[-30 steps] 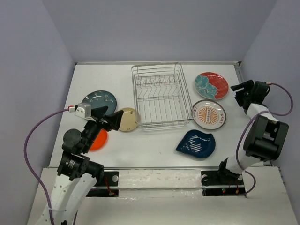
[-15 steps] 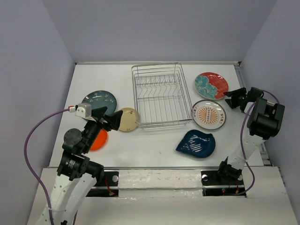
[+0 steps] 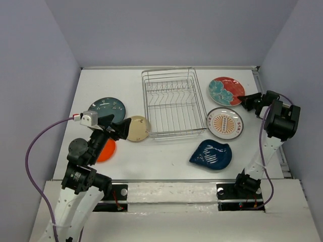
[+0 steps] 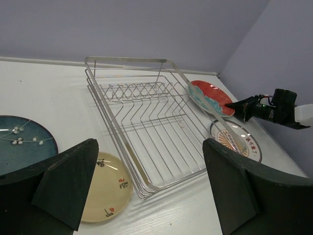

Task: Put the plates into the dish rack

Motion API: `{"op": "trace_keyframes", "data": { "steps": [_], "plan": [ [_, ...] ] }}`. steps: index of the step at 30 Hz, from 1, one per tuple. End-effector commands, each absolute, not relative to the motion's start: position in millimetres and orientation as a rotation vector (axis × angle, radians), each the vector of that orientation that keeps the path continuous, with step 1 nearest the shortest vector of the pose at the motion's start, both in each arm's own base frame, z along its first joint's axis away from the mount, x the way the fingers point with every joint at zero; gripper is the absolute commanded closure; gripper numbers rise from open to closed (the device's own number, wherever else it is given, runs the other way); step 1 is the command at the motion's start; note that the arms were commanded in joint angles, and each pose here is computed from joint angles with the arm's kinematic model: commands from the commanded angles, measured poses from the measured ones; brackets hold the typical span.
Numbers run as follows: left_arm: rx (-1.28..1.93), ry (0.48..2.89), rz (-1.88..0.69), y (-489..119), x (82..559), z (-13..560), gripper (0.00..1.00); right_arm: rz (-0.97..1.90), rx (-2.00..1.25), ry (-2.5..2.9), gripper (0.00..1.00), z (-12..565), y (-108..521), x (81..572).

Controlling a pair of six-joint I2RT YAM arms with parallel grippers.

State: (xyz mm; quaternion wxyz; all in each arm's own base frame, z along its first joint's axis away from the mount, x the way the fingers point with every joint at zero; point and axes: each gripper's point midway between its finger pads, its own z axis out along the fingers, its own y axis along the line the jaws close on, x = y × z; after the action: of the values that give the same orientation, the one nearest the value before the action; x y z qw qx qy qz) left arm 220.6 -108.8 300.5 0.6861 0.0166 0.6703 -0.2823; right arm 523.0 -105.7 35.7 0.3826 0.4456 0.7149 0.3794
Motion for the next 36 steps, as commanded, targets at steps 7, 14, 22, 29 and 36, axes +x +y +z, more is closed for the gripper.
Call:
{"op": "trace_keyframes", "data": {
  "steps": [7,14,22,29,36],
  "plan": [
    [0.038,1.423,-0.616,-104,223,328,0.01,0.825,1.161,1.764,0.93,61,-107,541],
    [0.054,1.427,-0.641,-109,222,327,0.01,0.641,0.977,1.571,0.93,206,-105,550],
    [0.095,1.451,-0.681,-118,221,321,0.01,0.24,0.6,1.454,0.93,387,-49,532],
    [0.107,1.449,-0.698,-122,221,322,0.01,0.046,0.456,1.505,0.93,425,13,511],
    [0.111,1.447,-0.696,-121,219,322,0.01,-0.157,0.359,1.551,0.93,444,64,503]
  ]
}}
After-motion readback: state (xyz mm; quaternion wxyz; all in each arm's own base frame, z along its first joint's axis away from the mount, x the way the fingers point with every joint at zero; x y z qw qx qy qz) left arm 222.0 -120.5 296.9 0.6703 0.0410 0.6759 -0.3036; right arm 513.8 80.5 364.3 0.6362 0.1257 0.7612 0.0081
